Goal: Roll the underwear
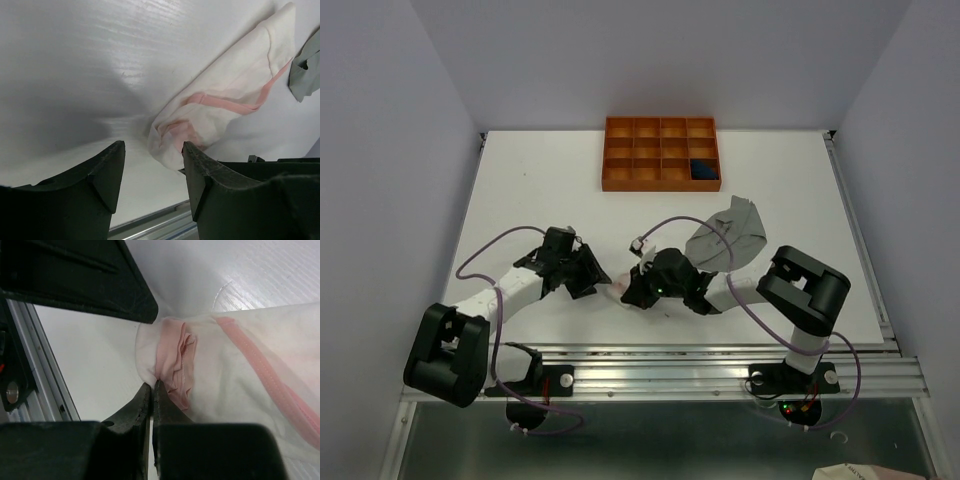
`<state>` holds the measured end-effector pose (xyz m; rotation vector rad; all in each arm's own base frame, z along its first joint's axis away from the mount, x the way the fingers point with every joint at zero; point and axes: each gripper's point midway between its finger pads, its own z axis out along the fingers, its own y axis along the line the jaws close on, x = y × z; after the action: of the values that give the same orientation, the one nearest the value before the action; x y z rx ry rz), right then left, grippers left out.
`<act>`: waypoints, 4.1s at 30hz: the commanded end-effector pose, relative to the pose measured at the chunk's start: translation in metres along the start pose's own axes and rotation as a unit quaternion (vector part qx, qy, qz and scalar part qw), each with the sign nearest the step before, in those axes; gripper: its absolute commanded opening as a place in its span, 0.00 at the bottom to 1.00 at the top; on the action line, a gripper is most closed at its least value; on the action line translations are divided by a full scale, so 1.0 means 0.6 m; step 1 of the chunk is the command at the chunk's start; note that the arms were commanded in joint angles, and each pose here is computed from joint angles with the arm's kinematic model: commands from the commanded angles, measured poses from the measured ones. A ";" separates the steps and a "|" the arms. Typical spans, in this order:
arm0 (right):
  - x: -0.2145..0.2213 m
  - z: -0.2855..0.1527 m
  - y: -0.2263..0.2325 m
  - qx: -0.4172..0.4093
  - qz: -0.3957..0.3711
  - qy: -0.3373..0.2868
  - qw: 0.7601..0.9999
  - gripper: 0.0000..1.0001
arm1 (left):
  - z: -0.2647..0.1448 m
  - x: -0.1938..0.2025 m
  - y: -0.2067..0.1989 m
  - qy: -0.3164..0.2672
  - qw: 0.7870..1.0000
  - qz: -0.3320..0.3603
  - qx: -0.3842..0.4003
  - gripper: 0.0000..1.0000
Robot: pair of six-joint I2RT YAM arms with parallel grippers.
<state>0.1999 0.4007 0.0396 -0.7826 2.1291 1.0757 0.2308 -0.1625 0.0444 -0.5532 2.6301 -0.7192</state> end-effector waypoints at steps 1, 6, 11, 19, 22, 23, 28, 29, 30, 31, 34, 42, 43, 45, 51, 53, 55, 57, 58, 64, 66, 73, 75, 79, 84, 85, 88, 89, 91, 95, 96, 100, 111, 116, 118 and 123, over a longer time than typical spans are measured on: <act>-0.049 -0.009 0.022 -0.037 0.044 -0.071 0.996 0.01 | -0.001 0.018 -0.017 0.015 0.999 -0.010 0.047 0.60; -0.040 -0.006 0.021 -0.051 0.062 -0.070 0.994 0.01 | 0.000 0.026 -0.032 0.017 0.997 -0.005 0.074 0.61; -0.039 -0.012 0.023 -0.055 0.054 -0.072 0.994 0.01 | 0.008 0.037 -0.035 0.026 0.997 -0.002 0.076 0.61; -0.029 -0.014 0.030 -0.070 0.049 -0.065 0.994 0.01 | 0.025 0.046 -0.035 0.042 0.997 0.003 0.058 0.41; -0.027 -0.016 0.031 -0.074 0.047 -0.064 0.994 0.01 | 0.035 0.049 -0.034 0.050 0.997 0.009 0.049 0.28; -0.027 -0.016 0.032 -0.076 0.047 -0.064 0.994 0.01 | 0.037 0.049 -0.032 0.051 0.997 0.010 0.048 0.18; -0.020 -0.016 0.036 -0.086 0.031 -0.053 0.994 0.01 | 0.037 0.046 -0.039 0.049 0.998 0.012 0.045 0.00; -0.019 -0.017 0.038 -0.088 0.024 -0.050 0.995 0.03 | 0.036 0.044 -0.039 0.046 0.998 0.011 0.039 0.00; -0.019 -0.018 0.039 -0.091 0.013 -0.047 0.995 0.10 | 0.033 0.048 -0.032 0.049 0.998 0.008 0.025 0.00; -0.008 -0.019 0.036 -0.086 0.006 -0.029 0.996 0.15 | 0.030 0.046 -0.027 0.047 0.999 0.007 0.013 0.00; -0.013 -0.028 0.041 -0.094 -0.049 -0.019 0.994 0.31 | 0.017 0.030 -0.024 0.044 0.998 0.009 -0.037 0.00; -0.027 -0.043 0.091 -0.096 -0.150 -0.026 0.984 0.64 | -0.018 0.036 0.045 0.081 0.974 -0.017 -0.211 0.00; -0.028 -0.042 0.092 -0.090 -0.156 -0.027 0.983 0.65 | -0.021 0.030 0.042 0.079 0.973 -0.019 -0.218 0.00; -0.033 -0.039 0.085 -0.065 -0.166 -0.033 0.983 0.66 | -0.032 0.032 0.053 0.082 0.965 -0.023 -0.246 0.00; -0.062 -0.019 0.083 0.005 -0.198 -0.052 0.979 0.67 | -0.049 0.023 0.046 0.085 0.956 -0.030 -0.281 0.00; -0.070 -0.008 0.090 0.021 -0.216 -0.058 0.974 0.68 | -0.051 0.026 0.048 0.093 0.952 -0.029 -0.290 0.00; -0.073 -0.003 0.095 0.022 -0.227 -0.061 0.972 0.69 | -0.050 0.028 0.050 0.100 0.948 -0.032 -0.300 0.00; -0.069 0.004 0.119 0.010 -0.240 -0.061 0.969 0.69 | -0.051 0.033 0.057 0.107 0.943 -0.036 -0.312 0.00; -0.076 0.006 0.118 0.015 -0.241 -0.066 0.968 0.69 | -0.050 0.033 0.057 0.108 0.943 -0.036 -0.313 0.00; -0.070 0.026 0.128 0.043 -0.243 -0.063 0.967 0.68 | -0.055 0.026 0.068 0.098 0.933 -0.037 -0.345 0.00; -0.069 0.032 0.130 0.048 -0.243 -0.063 0.967 0.66 | -0.053 0.028 0.065 0.099 0.933 -0.039 -0.343 0.00; -0.049 0.048 0.126 0.073 -0.240 -0.047 0.967 0.61 | -0.053 0.035 0.072 0.098 0.929 -0.054 -0.352 0.00; -0.046 0.053 0.120 0.080 -0.238 -0.045 0.967 0.58 | -0.054 0.033 0.070 0.096 0.929 -0.056 -0.352 0.00; -0.051 0.058 0.120 0.086 -0.219 -0.055 0.970 0.49 | -0.058 0.030 0.071 0.091 0.927 -0.057 -0.358 0.00; -0.051 0.063 0.124 0.082 -0.206 -0.058 0.973 0.44 | -0.056 0.031 0.069 0.090 0.928 -0.059 -0.356 0.00; -0.048 0.065 0.120 0.086 -0.205 -0.056 0.973 0.42 | -0.055 0.031 0.068 0.090 0.929 -0.060 -0.355 0.00; -0.039 0.069 0.113 0.093 -0.193 -0.048 0.975 0.25 | -0.056 0.032 0.068 0.090 0.930 -0.060 -0.352 0.00; -0.041 0.069 0.108 0.104 -0.187 -0.050 0.976 0.12 | -0.054 0.032 0.067 0.090 0.930 -0.059 -0.351 0.00; -0.036 0.069 0.103 0.110 -0.180 -0.047 0.976 0.05 | -0.054 0.032 0.065 0.090 0.932 -0.060 -0.346 0.00; -0.025 0.063 0.085 0.111 -0.128 -0.040 0.985 0.01 | -0.051 0.035 0.062 0.091 0.937 -0.059 -0.331 0.00; -0.017 0.063 0.091 0.087 -0.113 -0.028 0.989 0.01 | -0.050 0.034 0.062 0.088 0.938 -0.059 -0.329 0.10; -0.010 0.063 0.061 0.064 -0.059 -0.007 0.996 0.01 | -0.054 0.027 0.060 0.075 0.942 -0.059 -0.321 0.24; 0.029 0.071 0.035 -0.025 0.056 0.057 0.996 0.01 | -0.066 -0.021 0.048 0.009 0.956 -0.082 -0.281 0.57; 0.033 0.072 0.005 -0.022 0.119 0.074 0.990 0.01 | -0.076 -0.020 0.055 -0.018 0.960 -0.094 -0.262 0.63; 0.032 0.070 -0.005 -0.024 0.138 0.078 0.987 0.01 | -0.080 -0.025 0.047 -0.038 0.966 -0.098 -0.235 0.69; 0.043 0.074 -0.017 -0.021 0.174 0.094 0.980 0.01 | -0.065 -0.009 0.045 -0.047 0.980 -0.093 -0.170 0.72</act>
<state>0.2032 0.4435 0.0299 -0.6426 2.3058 1.3324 0.2065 -0.1168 0.0655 -0.9264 2.7117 -0.1681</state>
